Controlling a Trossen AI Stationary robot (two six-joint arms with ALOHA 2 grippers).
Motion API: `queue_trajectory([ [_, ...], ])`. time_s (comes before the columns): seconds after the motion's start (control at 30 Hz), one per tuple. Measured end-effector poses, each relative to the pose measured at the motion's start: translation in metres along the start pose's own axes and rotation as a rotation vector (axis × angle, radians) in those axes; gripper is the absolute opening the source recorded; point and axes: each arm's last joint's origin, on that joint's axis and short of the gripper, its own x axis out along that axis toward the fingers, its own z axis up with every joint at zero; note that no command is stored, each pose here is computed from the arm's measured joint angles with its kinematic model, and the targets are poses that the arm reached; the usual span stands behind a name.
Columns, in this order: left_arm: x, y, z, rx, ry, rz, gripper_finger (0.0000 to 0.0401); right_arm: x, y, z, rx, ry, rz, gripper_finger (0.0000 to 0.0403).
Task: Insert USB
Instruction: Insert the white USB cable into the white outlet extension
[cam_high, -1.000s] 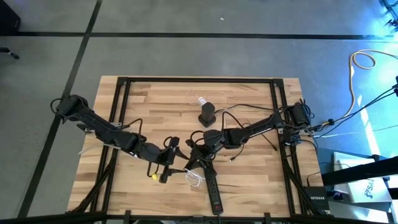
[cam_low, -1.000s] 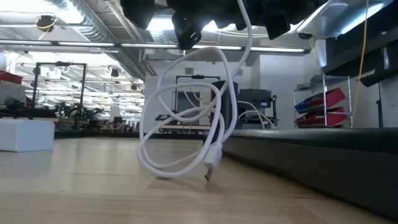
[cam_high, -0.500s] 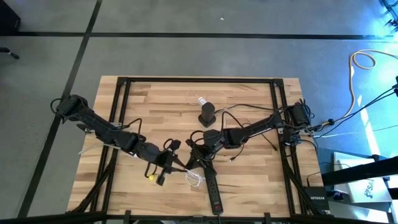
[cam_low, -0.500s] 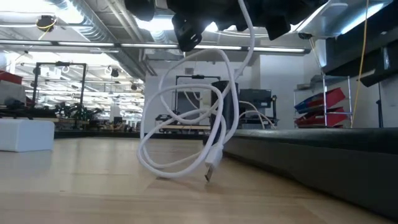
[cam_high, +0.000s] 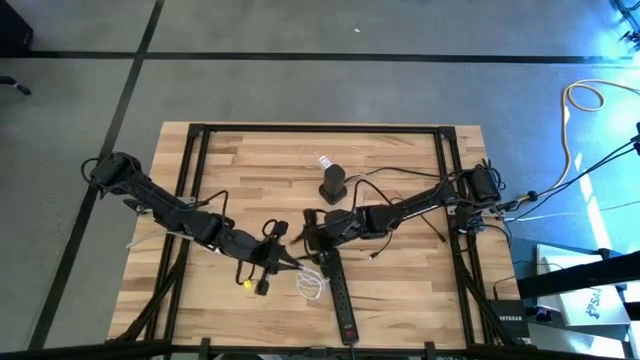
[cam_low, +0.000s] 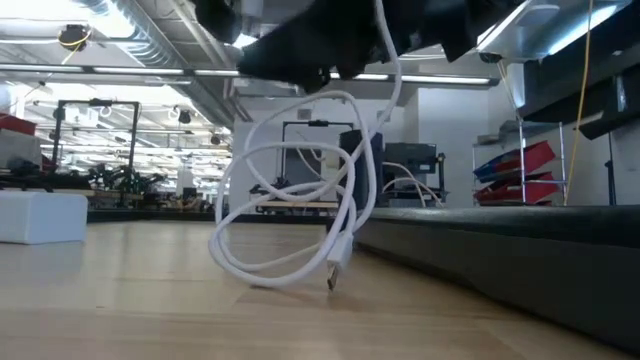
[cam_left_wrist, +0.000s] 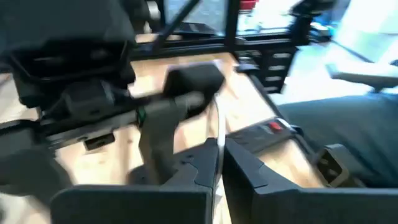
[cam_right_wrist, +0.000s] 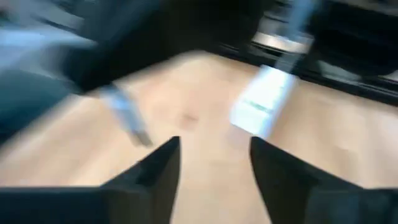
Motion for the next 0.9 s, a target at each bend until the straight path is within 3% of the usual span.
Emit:
queue_trajectory([
  [0.13, -0.002, 0.001, 0.000, -0.046, -0.018, 0.169, 0.0000, -0.005, -0.005, -0.007, -0.039, 0.139, -0.216, 0.0251],
  [0.27, -0.003, 0.000, 0.000, -0.081, -0.035, 0.262, 0.0000, -0.016, -0.010, -0.008, -0.070, 0.259, -0.466, 0.0275],
  [0.5, -0.007, -0.002, -0.001, -0.107, -0.064, 0.430, 0.0000, -0.025, 0.000, -0.002, -0.097, 0.305, -0.665, 0.0252],
  [0.67, -0.008, 0.001, -0.007, -0.231, -0.054, 0.498, 0.0000, -0.033, 0.002, -0.012, -0.097, 0.416, -0.913, 0.0221],
  [0.9, -0.009, 0.010, -0.013, -0.347, -0.062, 0.624, 0.0000, -0.043, 0.003, -0.016, -0.045, 0.419, -1.133, 0.0195],
])
